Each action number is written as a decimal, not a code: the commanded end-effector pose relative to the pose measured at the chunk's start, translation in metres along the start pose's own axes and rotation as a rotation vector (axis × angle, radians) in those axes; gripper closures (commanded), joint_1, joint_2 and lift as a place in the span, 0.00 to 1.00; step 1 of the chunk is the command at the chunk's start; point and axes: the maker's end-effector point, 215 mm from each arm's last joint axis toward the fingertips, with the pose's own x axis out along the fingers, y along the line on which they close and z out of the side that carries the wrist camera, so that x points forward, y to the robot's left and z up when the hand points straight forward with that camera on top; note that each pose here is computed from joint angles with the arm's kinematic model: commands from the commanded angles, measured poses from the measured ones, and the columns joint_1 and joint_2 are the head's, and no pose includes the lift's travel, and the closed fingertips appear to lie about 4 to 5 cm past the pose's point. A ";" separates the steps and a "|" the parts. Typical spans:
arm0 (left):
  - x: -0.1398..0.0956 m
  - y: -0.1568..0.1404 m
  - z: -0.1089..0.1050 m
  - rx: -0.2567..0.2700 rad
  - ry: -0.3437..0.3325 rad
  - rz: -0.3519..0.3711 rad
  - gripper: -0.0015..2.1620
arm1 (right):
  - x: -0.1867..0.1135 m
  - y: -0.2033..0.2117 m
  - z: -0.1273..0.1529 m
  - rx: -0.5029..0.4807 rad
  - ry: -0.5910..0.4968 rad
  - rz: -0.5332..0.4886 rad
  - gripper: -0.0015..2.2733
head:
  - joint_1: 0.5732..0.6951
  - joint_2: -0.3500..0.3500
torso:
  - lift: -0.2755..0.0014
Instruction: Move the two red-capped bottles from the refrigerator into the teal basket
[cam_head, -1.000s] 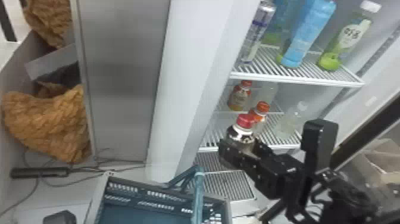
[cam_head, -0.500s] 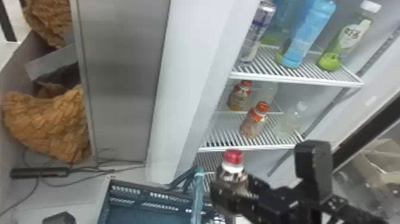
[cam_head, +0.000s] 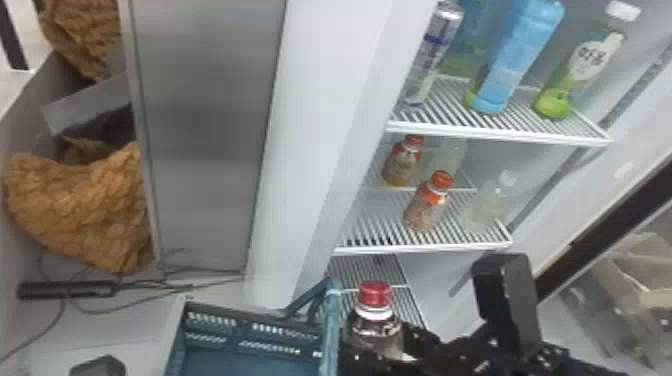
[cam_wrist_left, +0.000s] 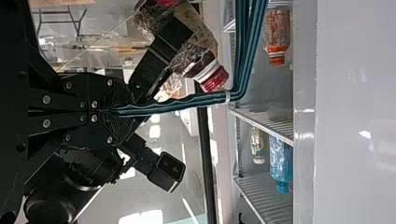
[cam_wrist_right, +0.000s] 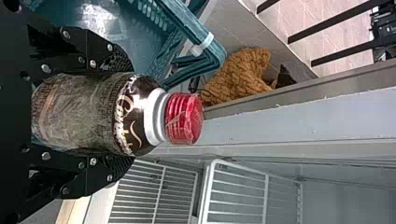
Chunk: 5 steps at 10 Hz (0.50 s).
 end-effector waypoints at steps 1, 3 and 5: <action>0.000 0.000 0.000 0.000 0.000 0.000 0.53 | -0.001 0.002 0.003 -0.008 -0.008 0.004 0.25 | 1.00 0.00 | 0.19; 0.000 0.000 0.000 0.000 0.000 0.000 0.53 | -0.002 -0.012 0.003 -0.008 -0.008 -0.044 0.08 | 1.00 0.00 | 0.19; 0.000 0.000 0.001 0.000 -0.003 0.000 0.54 | -0.003 -0.024 0.004 -0.007 -0.012 -0.085 0.05 | 1.00 0.00 | 0.19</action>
